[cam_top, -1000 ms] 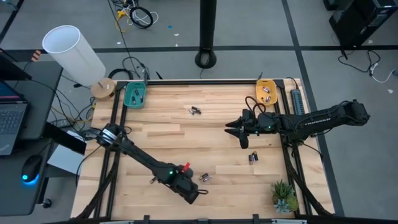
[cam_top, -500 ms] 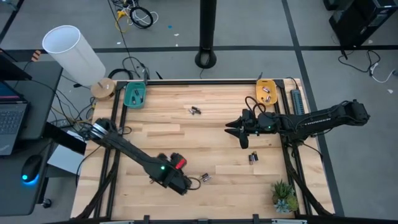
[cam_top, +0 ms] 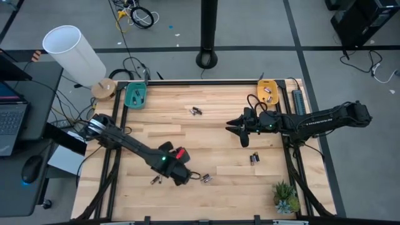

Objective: Sort batteries
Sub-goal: Put the black battery into the blue bin

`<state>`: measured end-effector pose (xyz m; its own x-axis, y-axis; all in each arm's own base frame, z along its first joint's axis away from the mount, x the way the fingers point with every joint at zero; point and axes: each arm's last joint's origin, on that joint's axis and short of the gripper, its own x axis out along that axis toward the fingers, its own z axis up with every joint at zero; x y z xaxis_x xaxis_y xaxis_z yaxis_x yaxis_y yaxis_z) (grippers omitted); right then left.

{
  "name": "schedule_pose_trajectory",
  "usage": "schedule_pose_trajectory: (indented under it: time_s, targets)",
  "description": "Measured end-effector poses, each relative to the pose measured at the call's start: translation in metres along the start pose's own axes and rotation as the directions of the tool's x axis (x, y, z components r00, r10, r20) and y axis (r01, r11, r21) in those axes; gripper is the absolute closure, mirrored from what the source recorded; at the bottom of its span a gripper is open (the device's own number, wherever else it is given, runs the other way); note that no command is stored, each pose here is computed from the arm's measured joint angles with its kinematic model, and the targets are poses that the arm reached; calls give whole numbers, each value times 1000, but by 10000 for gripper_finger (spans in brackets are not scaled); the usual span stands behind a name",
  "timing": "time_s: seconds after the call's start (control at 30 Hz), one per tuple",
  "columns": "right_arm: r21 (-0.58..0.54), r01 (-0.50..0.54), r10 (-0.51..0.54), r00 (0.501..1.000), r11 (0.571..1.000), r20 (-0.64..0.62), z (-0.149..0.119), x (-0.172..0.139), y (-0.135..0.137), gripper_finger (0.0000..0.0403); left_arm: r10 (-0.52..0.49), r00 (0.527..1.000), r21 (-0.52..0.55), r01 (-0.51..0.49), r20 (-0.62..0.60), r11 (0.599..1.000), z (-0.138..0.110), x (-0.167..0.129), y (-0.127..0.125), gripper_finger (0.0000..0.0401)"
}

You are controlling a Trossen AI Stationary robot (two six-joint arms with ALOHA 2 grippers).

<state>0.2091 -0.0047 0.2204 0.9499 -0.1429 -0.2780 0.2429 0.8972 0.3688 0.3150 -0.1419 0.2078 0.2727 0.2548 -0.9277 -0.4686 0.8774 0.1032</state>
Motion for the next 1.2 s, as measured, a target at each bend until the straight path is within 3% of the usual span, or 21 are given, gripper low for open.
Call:
schedule_pose_trajectory:
  time_s: [0.13, 0.2, 0.27, 0.37, 0.77, 1.0, 1.1, 1.2]
  targets:
    - [6, -1, 1, 1000, 1000, -1, 0, 0, 0, 253, -98, 995, 170, 100, -20, 980, 4, 26, 6, 232]
    - [6, -2, 2, 1000, 1000, -1, 0, 0, 0, 253, -171, 985, 224, 165, 7, 961, 6, 35, 5, 235]
    - [6, -3, 3, 1000, 1000, -2, 0, 0, 0, 253, -176, 984, 253, 170, 0, 952, 3, 42, 8, 240]
    - [7, -3, 3, 1000, 1000, -2, 0, 0, 0, 253, -148, 989, 253, 143, 0, 957, 0, 48, 13, 244]
    - [-3, 42, -42, 999, 999, 9, 1, 0, -5, 253, -281, 958, 175, 267, 60, 948, -14, 36, 32, 244]
    - [0, 53, -53, 998, 999, 18, 3, 1, -7, 253, -351, 930, 167, 332, 105, 928, -13, 50, 34, 244]
    - [16, 52, -52, 998, 999, 21, 3, 1, -7, 253, -316, 941, 176, 292, 124, 940, -10, 58, 37, 244]
    - [25, 51, -52, 998, 998, 21, 3, 1, -7, 253, -335, 939, 221, 312, 75, 924, -9, 68, 37, 244]
